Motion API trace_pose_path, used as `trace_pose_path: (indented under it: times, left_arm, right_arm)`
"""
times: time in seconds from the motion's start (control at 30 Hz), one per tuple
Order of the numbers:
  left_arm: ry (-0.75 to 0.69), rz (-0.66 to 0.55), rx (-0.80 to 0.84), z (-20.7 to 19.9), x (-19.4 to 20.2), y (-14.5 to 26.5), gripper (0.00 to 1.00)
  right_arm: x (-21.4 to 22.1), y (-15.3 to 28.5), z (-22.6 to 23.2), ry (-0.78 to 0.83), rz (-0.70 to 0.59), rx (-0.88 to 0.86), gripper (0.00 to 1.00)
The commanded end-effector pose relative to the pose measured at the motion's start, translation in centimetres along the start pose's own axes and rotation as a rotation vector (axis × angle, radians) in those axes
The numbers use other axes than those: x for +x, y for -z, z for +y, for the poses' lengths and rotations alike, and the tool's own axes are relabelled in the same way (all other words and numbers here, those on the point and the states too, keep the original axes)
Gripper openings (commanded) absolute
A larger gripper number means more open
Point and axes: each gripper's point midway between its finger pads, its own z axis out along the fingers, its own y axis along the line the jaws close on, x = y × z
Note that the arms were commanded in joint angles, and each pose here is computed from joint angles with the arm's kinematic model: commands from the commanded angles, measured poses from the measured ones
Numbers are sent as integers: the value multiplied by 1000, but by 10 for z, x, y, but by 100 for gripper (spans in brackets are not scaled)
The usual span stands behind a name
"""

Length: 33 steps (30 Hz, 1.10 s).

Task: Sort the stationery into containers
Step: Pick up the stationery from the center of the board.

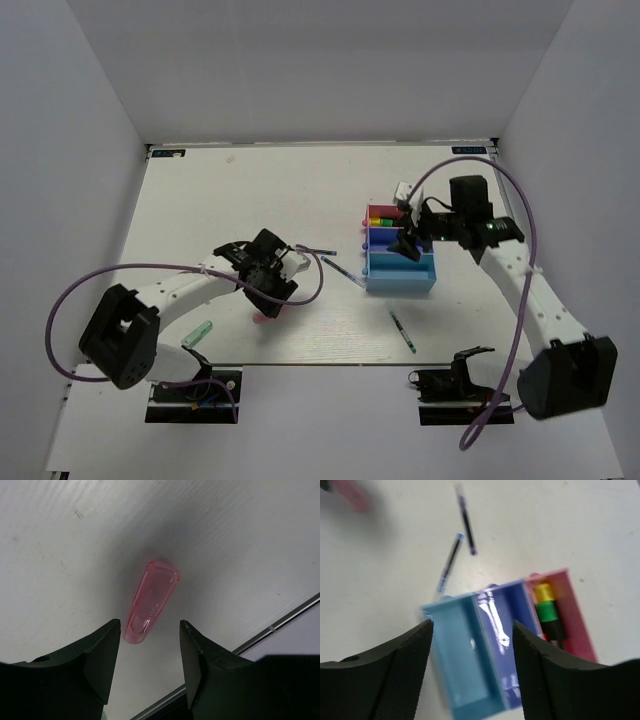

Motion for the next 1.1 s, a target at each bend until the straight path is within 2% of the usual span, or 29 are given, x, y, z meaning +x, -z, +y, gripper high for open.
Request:
trace_pose_path:
  times: [0.0, 0.1, 0.33, 0.5, 0.53, 0.63, 0.73, 0.8, 0.83, 0.9, 0.97, 1.0, 1.03, 1.07]
  left_arm:
    - [-85, 41, 0, 4, -2, -6, 61]
    - [-80, 81, -2, 7, -2, -15, 61]
    - [-115, 157, -21, 5, 12, -33, 58]
    - [-134, 240, -118, 17, 29, -43, 37]
    - [-138, 273, -130, 18, 34, -47, 27]
    - [-128, 278, -151, 21, 31, -47, 10]
    - [-114, 246, -140, 16, 21, -38, 1]
    - [-105, 154, -130, 10, -8, -24, 1]
    - [-99, 71, -104, 4, -35, -11, 1]
    - [-99, 1, -80, -4, -58, 3, 1]
    - [-111, -118, -36, -17, -104, 26, 1]
    - [-127, -186, -12, -23, -128, 37, 1]
    - [-137, -201, 6, -28, -137, 39, 1]
    - [-155, -274, 26, -33, -166, 51, 1]
  right_arm:
    - [-9, 5, 41, -119, -112, -95, 71]
    - [-7, 12, 58, -126, -121, -104, 72]
    - [-4, 14, 64, -147, -146, -91, 72]
    - [-4, 15, 67, -167, -167, -92, 72]
    - [-2, 15, 69, -171, -165, -96, 72]
    - [0, 17, 70, -175, -165, -88, 72]
    - [3, 18, 71, -191, -156, -78, 68]
    - [8, 17, 68, -217, -131, -51, 34]
    - [13, 17, 61, -230, -107, -16, 0]
    - [28, 19, 42, -301, -35, 113, 0]
    - [36, 23, 30, -336, 0, 200, 0]
    - [39, 25, 28, -337, 10, 215, 0]
    - [41, 25, 27, -333, 18, 224, 0]
    - [42, 27, 27, -326, 20, 233, 0]
